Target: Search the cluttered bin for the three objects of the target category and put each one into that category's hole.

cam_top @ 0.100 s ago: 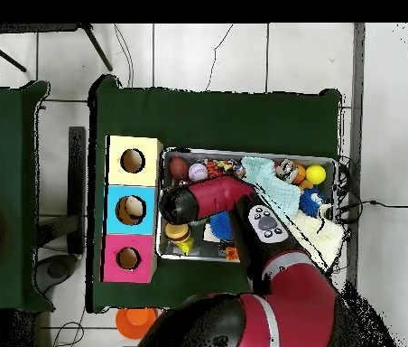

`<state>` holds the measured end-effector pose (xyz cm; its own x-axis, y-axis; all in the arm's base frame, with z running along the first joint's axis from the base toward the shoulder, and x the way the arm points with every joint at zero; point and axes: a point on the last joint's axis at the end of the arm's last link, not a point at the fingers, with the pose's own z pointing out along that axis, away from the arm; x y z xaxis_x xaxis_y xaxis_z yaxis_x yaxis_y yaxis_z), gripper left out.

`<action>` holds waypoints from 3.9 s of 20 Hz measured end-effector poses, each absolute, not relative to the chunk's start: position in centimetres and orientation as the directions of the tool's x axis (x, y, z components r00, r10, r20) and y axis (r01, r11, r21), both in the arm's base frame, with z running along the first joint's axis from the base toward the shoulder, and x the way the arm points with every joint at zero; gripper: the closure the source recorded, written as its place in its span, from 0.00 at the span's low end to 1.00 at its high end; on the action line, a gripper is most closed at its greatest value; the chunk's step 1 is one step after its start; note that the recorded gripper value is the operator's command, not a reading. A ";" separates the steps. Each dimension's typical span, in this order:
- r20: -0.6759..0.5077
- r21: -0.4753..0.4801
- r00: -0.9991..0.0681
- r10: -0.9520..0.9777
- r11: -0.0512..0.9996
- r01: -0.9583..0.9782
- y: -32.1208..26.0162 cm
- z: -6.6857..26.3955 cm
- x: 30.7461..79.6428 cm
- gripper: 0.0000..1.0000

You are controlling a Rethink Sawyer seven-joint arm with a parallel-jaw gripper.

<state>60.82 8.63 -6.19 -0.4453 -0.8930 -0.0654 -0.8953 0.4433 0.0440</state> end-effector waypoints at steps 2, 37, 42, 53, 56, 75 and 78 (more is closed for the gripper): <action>-0.050 0.049 -0.442 -0.895 0.440 -0.897 8.7 -6.2 61.0 1.00; -0.096 0.097 -0.561 -0.822 0.553 -0.827 2.7 2.2 60.2 1.00; -0.141 0.128 -0.588 -0.796 0.574 -0.809 2.2 3.9 60.0 1.00; -0.250 0.190 -0.656 -0.712 0.628 -0.755 -0.7 6.4 60.5 1.00; -0.259 0.191 -0.656 -0.709 0.628 -0.754 -0.8 6.6 60.7 1.00; -0.117 0.243 -0.519 -0.847 0.482 -0.842 9.8 4.7 59.4 1.00; -0.077 0.243 -0.502 -0.861 0.473 -0.847 10.1 4.2 58.9 1.00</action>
<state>58.86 10.12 4.22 -0.5025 -0.8611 -0.0772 -0.8472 0.4725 0.2430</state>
